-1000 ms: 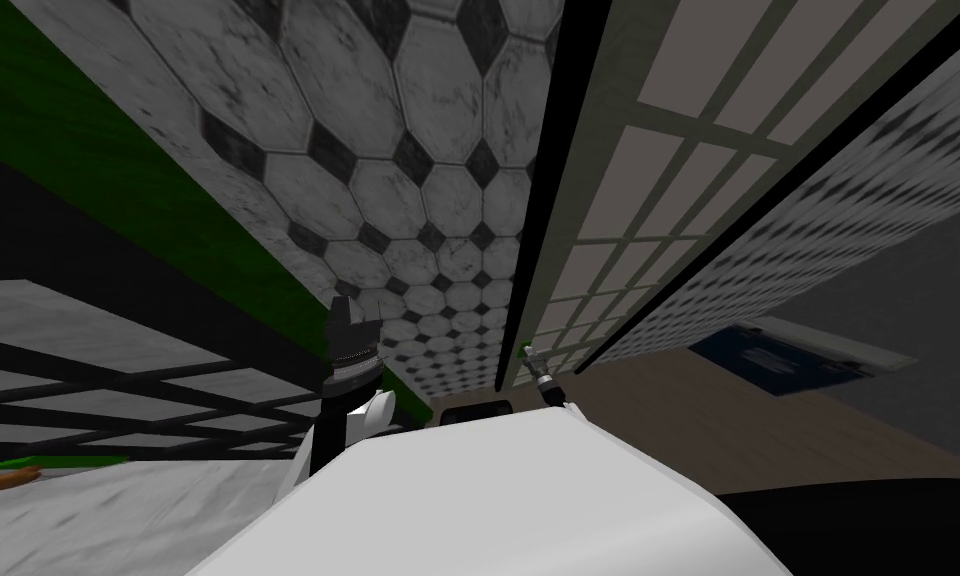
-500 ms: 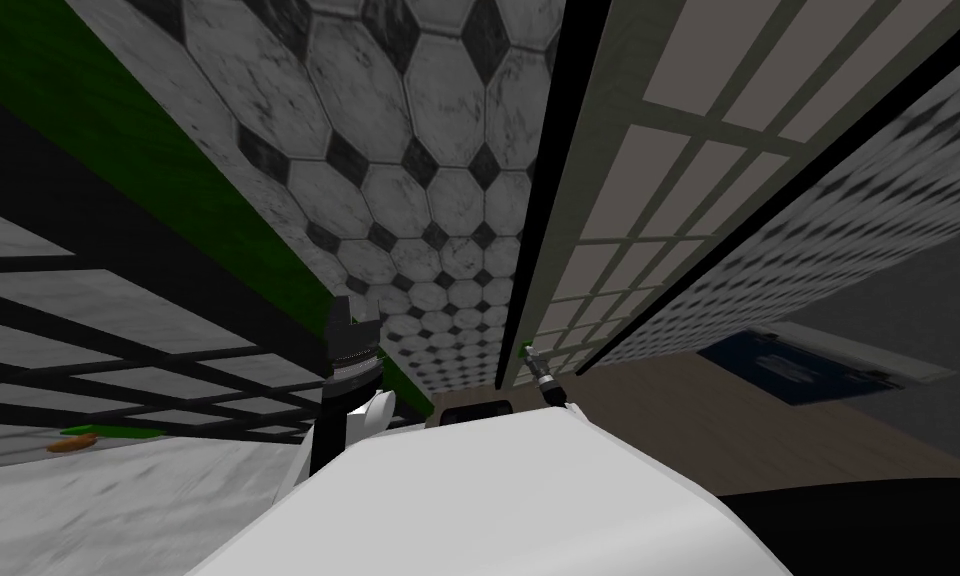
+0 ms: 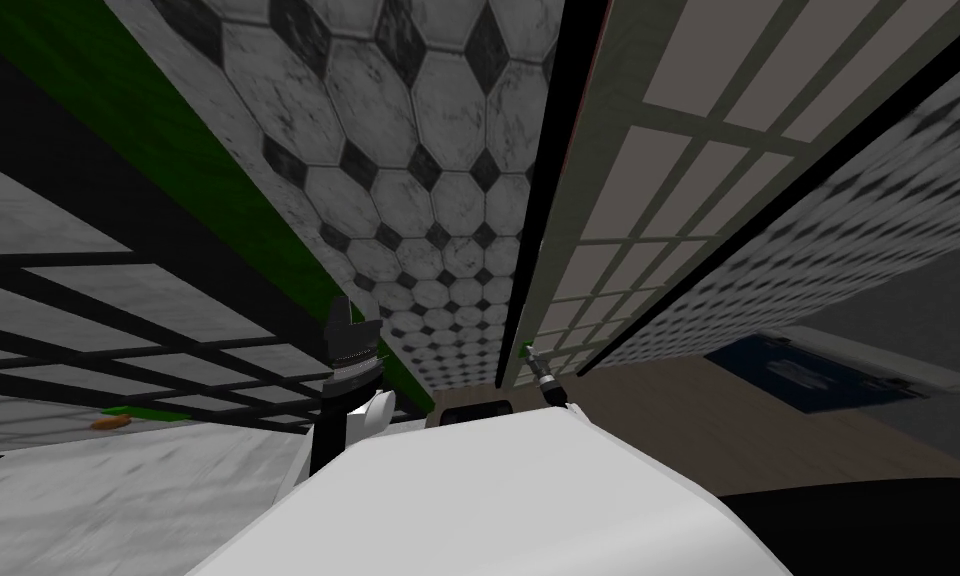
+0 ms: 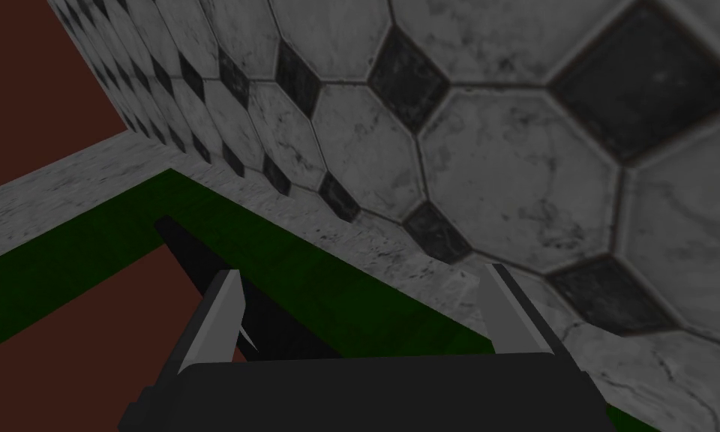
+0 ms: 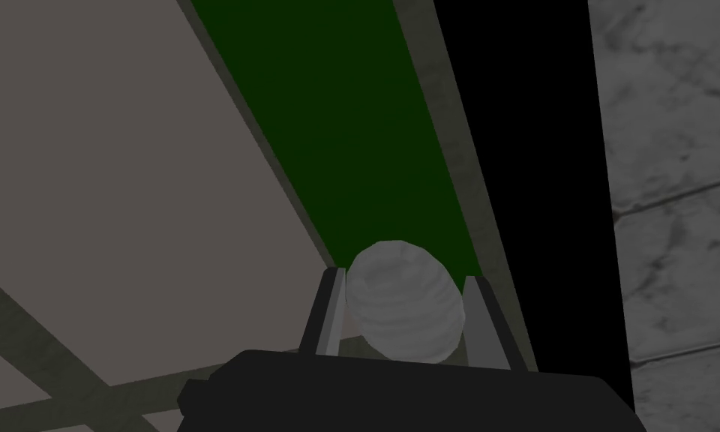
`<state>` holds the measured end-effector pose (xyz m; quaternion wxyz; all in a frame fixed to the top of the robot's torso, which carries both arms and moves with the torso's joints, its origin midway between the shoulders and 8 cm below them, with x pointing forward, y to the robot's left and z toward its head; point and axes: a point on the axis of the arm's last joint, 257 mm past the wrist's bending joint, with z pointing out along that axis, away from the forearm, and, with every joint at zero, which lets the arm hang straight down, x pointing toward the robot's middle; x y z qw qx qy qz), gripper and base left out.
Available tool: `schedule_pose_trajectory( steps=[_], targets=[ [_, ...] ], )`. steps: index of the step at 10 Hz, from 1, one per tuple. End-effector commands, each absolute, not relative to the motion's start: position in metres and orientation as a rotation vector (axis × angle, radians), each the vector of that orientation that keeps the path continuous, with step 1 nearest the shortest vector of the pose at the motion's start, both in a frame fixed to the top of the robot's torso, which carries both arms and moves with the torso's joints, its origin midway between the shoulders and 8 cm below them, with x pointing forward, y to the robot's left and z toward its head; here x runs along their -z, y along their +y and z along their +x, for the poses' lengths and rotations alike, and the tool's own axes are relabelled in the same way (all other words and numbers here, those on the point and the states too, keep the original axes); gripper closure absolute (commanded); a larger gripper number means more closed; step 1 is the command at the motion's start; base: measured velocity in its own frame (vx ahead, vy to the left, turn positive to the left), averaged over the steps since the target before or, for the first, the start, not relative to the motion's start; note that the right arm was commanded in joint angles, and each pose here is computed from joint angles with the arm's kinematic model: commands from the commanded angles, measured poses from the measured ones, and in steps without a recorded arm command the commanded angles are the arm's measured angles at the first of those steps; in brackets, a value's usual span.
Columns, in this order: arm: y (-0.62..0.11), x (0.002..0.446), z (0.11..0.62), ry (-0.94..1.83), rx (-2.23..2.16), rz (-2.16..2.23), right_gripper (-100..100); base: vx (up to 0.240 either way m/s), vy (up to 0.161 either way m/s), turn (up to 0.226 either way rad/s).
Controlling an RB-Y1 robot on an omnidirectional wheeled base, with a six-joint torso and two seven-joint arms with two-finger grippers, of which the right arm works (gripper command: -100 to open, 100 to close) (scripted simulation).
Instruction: Pull the door open
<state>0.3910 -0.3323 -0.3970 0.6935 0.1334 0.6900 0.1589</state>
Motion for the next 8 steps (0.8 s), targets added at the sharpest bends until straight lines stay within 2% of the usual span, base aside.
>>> schedule_pose_trajectory(
  steps=[1,8],
  targets=[
    [-0.3367,0.3944,0.3907,1.526,-0.393,0.346,100,-0.039,-0.021,0.073],
    [-0.3442,0.3916,0.3894,1.484,-0.526,0.502,100,-0.030,-0.013,0.049]
  ],
)
